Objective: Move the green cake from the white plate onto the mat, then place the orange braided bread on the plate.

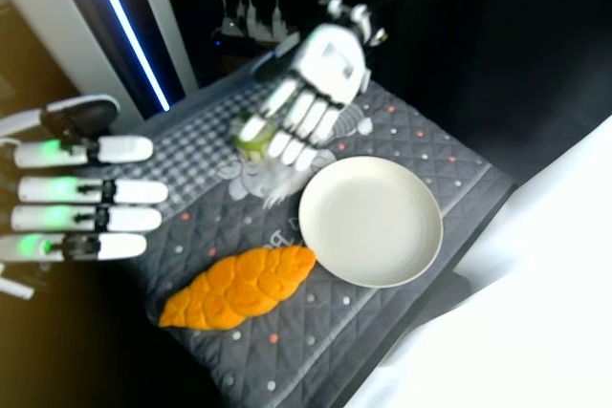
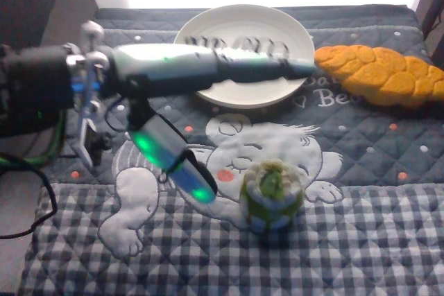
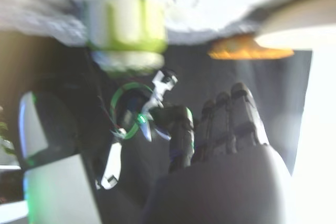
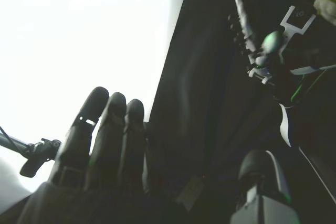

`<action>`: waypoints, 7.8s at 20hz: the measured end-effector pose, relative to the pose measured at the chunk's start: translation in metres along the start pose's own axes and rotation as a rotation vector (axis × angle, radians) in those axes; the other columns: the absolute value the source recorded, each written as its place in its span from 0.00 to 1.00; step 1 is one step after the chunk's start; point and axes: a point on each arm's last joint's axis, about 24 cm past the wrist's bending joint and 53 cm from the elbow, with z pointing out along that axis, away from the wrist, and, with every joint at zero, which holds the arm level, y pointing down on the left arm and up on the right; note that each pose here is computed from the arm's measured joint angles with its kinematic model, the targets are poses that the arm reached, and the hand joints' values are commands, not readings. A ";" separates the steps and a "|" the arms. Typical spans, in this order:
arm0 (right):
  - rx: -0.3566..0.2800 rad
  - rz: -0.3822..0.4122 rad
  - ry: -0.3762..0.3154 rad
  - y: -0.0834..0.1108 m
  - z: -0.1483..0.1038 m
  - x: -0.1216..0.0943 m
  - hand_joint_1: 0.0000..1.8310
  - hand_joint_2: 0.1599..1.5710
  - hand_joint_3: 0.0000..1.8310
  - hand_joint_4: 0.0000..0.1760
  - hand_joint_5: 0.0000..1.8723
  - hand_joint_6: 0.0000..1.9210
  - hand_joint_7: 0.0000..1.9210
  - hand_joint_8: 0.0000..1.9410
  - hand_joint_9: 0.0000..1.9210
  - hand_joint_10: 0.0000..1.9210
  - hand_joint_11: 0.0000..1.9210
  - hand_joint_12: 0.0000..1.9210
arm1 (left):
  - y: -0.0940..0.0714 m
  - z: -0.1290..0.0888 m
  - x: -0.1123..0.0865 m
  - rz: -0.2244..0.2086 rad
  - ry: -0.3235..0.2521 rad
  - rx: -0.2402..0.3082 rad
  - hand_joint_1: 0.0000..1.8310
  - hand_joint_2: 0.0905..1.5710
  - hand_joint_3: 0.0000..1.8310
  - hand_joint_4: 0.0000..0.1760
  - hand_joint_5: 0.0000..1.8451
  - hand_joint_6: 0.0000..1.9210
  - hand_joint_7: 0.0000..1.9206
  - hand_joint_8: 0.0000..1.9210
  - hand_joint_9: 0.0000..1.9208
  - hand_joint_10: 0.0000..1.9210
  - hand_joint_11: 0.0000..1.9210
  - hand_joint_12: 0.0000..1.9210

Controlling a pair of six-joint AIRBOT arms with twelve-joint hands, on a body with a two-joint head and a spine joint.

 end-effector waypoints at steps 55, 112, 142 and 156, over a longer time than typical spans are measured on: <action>0.501 -0.149 0.298 -0.159 0.074 0.059 0.74 0.54 0.00 0.00 0.53 0.01 0.71 0.07 0.68 0.03 0.50 0.40 | 0.000 -0.136 -0.082 0.029 -0.490 -0.060 0.38 0.73 0.00 0.25 0.36 0.00 0.07 0.00 0.00 0.00 0.00 0.00; 0.058 -0.159 0.163 -0.023 0.093 0.030 0.68 0.67 0.00 0.00 0.48 0.53 0.57 0.46 0.58 0.25 0.36 0.67 | 0.010 -0.138 -0.071 0.007 -0.515 -0.063 0.38 0.73 0.00 0.25 0.36 0.00 0.07 0.00 0.00 0.00 0.00 0.00; 0.144 0.008 0.229 -0.060 0.207 0.131 0.63 0.68 0.00 0.00 0.51 0.52 0.54 0.72 0.55 0.84 0.51 0.98 | -0.004 -0.133 -0.075 0.029 -0.527 0.007 0.39 0.52 0.00 0.83 0.06 0.00 0.00 0.00 0.02 0.00 0.00 0.26; 0.146 0.035 0.307 -0.057 0.217 0.187 0.53 0.64 0.00 0.00 0.33 0.12 0.40 0.24 0.36 0.35 0.21 0.72 | -0.016 -0.140 -0.085 0.043 -0.577 0.046 0.36 0.54 0.00 0.61 0.00 0.00 0.00 0.00 0.00 0.00 0.00 0.14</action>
